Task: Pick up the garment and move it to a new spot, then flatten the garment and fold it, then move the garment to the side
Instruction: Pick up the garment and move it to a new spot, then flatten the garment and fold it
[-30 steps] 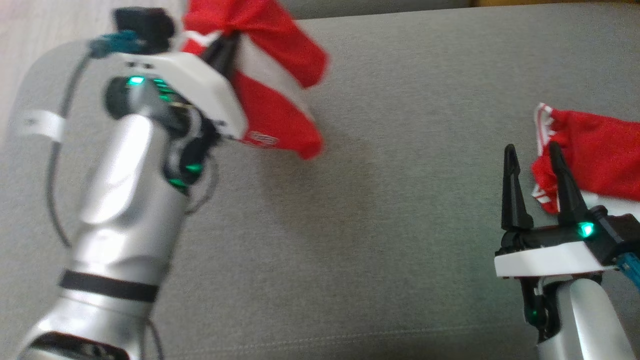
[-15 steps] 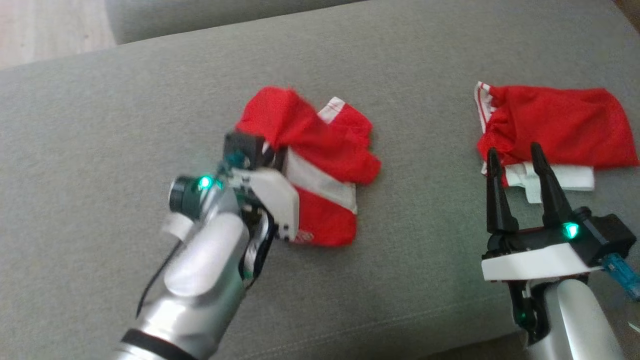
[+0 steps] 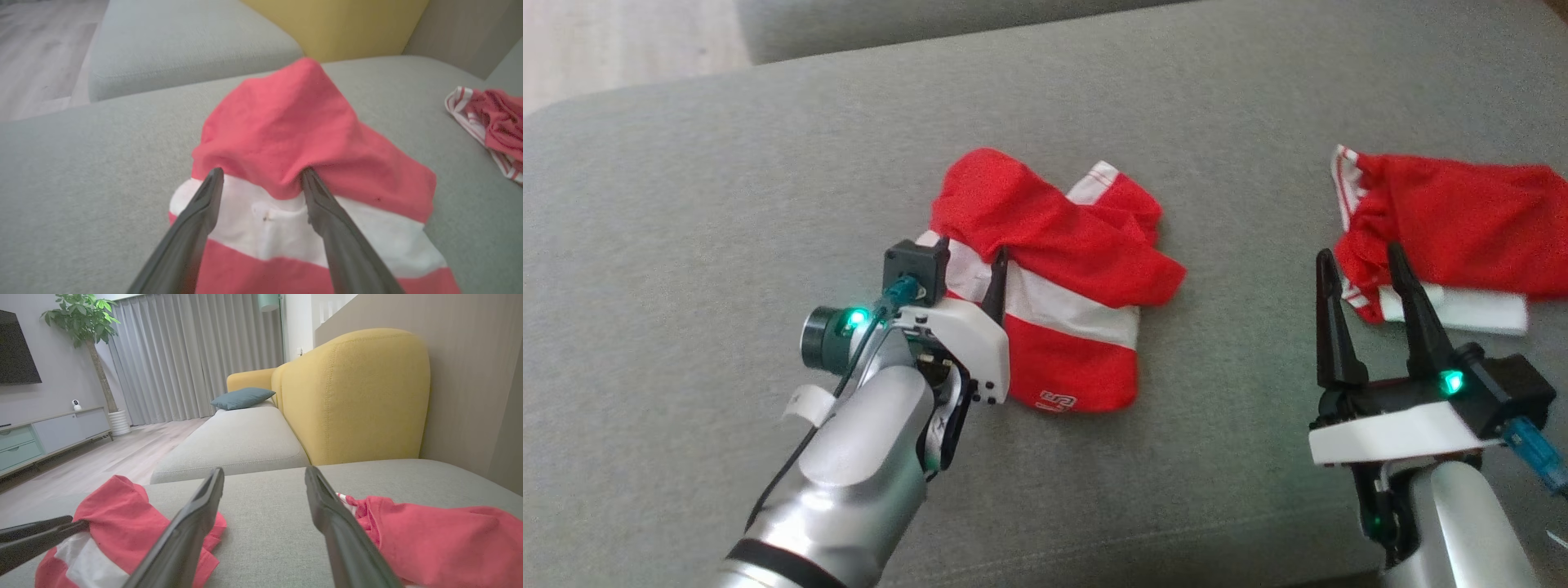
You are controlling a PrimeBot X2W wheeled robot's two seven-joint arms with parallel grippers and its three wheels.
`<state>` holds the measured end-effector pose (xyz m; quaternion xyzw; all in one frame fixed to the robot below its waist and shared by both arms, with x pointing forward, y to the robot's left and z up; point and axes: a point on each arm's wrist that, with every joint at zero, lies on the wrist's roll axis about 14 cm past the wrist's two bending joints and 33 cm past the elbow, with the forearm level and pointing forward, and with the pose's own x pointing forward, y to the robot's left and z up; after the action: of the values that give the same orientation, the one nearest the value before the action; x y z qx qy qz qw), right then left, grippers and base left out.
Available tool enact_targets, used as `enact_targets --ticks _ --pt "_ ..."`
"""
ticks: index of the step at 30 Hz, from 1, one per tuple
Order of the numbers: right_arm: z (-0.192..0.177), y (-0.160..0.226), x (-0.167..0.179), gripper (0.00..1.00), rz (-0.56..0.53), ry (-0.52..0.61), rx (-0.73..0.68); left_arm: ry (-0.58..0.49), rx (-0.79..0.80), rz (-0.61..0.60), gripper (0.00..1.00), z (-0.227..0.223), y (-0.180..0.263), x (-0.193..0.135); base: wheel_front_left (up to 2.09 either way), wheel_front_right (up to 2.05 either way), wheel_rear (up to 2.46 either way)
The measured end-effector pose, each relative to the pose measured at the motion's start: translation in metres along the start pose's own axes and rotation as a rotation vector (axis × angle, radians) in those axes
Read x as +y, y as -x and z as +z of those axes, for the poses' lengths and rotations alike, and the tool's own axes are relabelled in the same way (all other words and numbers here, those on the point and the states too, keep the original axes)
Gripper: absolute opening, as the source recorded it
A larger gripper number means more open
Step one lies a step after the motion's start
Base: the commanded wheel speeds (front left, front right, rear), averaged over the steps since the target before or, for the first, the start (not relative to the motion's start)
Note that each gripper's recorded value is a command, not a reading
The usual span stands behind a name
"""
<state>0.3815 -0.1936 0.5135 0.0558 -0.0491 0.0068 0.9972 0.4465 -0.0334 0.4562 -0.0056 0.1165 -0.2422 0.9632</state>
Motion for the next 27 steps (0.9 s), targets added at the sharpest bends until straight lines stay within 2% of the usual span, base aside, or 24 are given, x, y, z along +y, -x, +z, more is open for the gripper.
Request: enact_targets --ticks 6,9,14,18,23,27 --pt "-0.009 0.003 0.012 1.00 0.036 -0.001 0.026 -0.001 -0.135 0.076 1.00 0.038 0.015 0.028 0.00 0.00 0.00" --pt "-0.014 0.006 0.018 1.00 0.051 -0.004 0.041 -0.015 -0.187 0.174 1.00 0.052 0.031 0.062 0.00 0.00 0.00" --pt "-0.009 0.005 0.033 1.00 0.097 -0.008 0.026 -0.001 -0.146 0.276 1.00 0.017 0.081 0.099 0.00 0.00 0.00" --pt "-0.010 0.009 0.041 1.00 0.122 0.004 0.029 0.016 -0.112 0.314 1.00 -0.011 0.118 0.104 0.00 0.00 0.00" --pt "-0.009 0.012 0.046 1.00 0.136 0.003 0.029 0.048 -0.201 0.360 1.00 0.006 0.141 0.103 0.00 0.00 0.00" --pt "-0.012 0.011 0.048 1.00 0.142 -0.007 0.039 0.086 -0.207 0.382 1.00 0.001 0.151 0.101 0.00 0.00 0.00"
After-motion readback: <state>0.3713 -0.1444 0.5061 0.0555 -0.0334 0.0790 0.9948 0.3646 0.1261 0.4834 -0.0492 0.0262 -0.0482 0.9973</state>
